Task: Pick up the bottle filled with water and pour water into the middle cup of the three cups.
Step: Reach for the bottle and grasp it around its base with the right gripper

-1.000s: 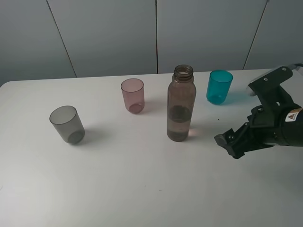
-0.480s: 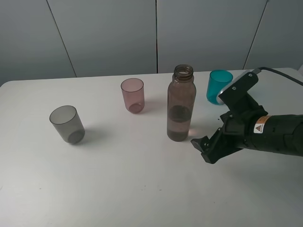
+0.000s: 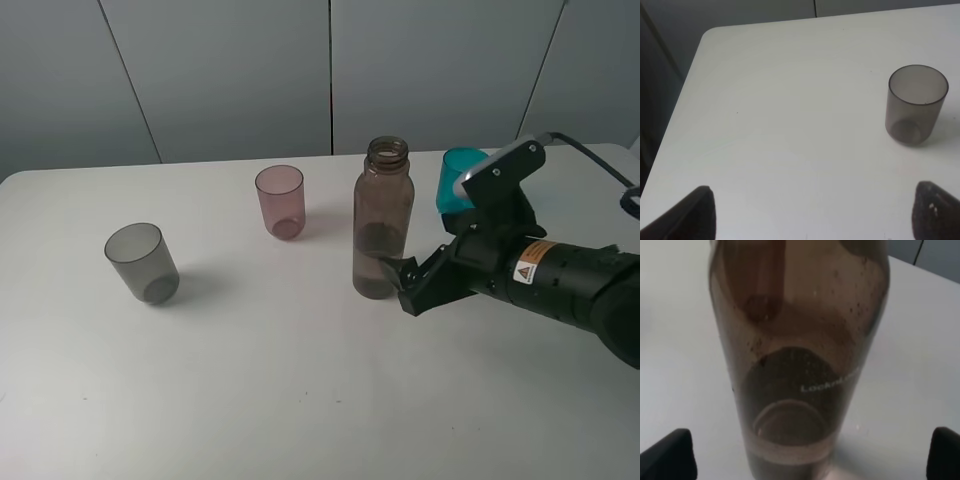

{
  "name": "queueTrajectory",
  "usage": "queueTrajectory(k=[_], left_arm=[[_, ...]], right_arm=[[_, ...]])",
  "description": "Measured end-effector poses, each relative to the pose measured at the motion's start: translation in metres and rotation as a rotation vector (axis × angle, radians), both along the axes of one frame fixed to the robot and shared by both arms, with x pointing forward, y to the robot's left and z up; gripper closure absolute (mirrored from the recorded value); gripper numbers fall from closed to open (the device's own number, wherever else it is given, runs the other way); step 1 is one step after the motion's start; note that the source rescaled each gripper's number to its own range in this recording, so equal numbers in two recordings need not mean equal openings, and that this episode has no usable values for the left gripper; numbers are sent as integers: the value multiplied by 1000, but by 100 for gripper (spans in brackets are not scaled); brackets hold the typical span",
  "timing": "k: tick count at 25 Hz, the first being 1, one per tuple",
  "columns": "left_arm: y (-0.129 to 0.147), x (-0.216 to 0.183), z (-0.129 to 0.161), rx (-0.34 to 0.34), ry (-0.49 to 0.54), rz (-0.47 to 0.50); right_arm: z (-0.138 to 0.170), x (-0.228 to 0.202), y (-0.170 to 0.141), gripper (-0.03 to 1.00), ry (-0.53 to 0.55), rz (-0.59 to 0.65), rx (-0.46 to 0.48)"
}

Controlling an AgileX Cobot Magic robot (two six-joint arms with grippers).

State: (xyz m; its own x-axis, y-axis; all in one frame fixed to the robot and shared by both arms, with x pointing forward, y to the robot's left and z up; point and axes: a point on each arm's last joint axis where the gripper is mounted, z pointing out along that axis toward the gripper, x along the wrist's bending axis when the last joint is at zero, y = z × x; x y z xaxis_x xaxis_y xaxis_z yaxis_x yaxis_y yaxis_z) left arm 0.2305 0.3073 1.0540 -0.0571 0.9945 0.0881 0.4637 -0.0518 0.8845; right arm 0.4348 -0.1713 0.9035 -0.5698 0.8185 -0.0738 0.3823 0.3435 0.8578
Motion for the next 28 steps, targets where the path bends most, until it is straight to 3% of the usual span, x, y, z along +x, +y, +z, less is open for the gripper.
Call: queueTrajectory(k=[12,28], left_arm=[[0,0,0,3,0,-2],[0,0,0,3,0,-2]], right_arm=[[-21,2,4,-3,33,12,10],[-36,10,5,-3,-15,-33,38]])
